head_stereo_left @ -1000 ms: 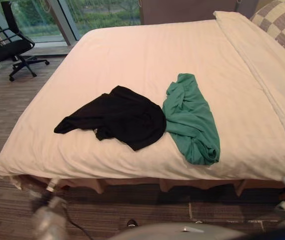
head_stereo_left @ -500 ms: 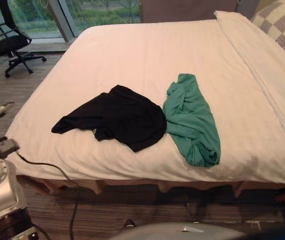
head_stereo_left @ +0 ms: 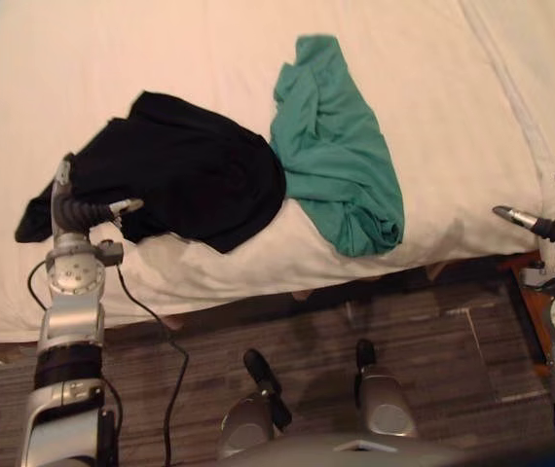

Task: Tidy the bed and pick cloth on bed and put in laundry

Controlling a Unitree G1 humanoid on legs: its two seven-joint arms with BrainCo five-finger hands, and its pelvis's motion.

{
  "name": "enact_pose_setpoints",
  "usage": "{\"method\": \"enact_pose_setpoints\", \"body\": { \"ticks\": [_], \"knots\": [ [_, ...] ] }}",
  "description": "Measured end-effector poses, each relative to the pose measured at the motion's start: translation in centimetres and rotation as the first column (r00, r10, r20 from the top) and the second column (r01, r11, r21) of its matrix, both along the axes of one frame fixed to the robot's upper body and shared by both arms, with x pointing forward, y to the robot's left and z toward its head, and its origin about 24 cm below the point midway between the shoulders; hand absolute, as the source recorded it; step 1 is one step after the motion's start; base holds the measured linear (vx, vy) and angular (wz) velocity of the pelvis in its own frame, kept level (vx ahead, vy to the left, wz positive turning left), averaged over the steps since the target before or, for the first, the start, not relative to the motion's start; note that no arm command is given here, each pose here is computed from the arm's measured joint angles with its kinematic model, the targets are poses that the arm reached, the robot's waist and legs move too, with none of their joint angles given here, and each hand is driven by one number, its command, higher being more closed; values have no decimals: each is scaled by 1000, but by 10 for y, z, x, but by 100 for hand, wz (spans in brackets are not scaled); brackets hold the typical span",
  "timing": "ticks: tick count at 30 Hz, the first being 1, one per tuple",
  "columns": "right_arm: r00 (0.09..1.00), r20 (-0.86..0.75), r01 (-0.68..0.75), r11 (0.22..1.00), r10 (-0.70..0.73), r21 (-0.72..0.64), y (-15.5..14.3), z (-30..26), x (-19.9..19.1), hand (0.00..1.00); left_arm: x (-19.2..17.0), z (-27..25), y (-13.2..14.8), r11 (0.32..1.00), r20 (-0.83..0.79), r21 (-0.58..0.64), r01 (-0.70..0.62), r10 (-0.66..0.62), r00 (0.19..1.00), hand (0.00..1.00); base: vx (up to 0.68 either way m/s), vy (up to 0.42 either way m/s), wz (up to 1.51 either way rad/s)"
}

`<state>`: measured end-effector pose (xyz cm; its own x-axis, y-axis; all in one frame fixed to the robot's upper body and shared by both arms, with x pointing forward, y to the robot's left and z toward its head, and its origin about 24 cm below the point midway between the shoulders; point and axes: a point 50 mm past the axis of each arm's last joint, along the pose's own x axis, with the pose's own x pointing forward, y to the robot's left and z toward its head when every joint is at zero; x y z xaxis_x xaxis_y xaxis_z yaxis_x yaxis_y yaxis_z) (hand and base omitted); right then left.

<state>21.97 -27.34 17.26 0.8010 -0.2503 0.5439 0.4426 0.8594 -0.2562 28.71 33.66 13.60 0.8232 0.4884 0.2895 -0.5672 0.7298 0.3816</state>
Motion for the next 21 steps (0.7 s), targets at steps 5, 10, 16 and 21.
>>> {"method": "enact_pose_setpoints", "body": {
  "ticks": [5,10,16,21],
  "knots": [
    [992,114,-53,998,55,-21,10,21,-6,0,16,23,-11,1000,37,27,-6,5,999,0,19,-16,-10],
    [981,158,-101,993,110,-63,16,33,-10,0,30,13,-27,996,-122,71,55,-46,991,0,19,-13,-12],
    [956,243,-134,981,166,-142,22,58,-12,0,40,-14,-30,981,-414,86,174,-124,902,100,-6,3,-12],
    [936,239,-192,943,259,-272,36,74,-4,0,39,-35,-26,987,-498,59,147,-98,862,100,-5,3,-17]
  ]
}}
